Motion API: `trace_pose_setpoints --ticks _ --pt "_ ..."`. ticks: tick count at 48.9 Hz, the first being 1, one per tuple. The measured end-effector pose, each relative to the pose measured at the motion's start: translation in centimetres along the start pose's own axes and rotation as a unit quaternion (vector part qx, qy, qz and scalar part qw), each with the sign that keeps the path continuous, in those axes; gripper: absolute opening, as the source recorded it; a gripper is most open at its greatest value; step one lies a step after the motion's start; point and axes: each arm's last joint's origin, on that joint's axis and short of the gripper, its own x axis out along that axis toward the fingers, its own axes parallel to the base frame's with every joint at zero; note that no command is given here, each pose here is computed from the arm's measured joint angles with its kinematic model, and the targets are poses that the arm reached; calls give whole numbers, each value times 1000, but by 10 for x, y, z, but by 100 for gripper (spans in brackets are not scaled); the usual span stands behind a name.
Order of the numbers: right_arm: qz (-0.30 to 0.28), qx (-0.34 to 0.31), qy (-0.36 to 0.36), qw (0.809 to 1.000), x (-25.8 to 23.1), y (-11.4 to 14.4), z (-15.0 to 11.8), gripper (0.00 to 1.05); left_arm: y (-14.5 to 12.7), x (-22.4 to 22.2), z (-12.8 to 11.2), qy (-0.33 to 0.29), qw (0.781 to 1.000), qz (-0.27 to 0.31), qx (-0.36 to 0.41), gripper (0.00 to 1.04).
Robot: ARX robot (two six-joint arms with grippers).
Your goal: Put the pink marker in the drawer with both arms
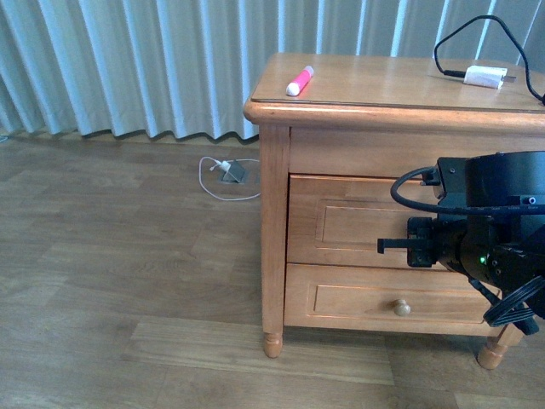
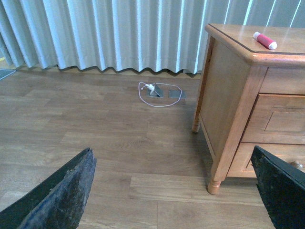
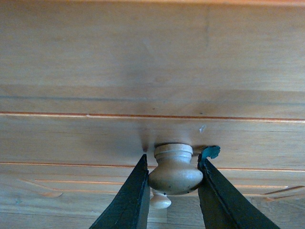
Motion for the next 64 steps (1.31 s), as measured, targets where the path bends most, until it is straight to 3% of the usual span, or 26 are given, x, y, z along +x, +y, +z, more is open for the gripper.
trace_pose_setpoints --ticks 15,32,41,53,64 --pt "23 27 29 999 -34 -4 -11 24 0 0 0 0 1000 0 0 99" --pt "60 38 86 994 -120 -10 -48 24 0 0 0 0 1000 0 0 99" --pt "88 54 94 990 -169 -16 -55 61 0 0 0 0 1000 0 0 99" --pt "100 79 78 989 -219 -32 -34 98 0 0 0 0 1000 0 0 99" --pt "118 87 56 988 -269 -54 -10 96 0 0 0 0 1000 0 0 99"
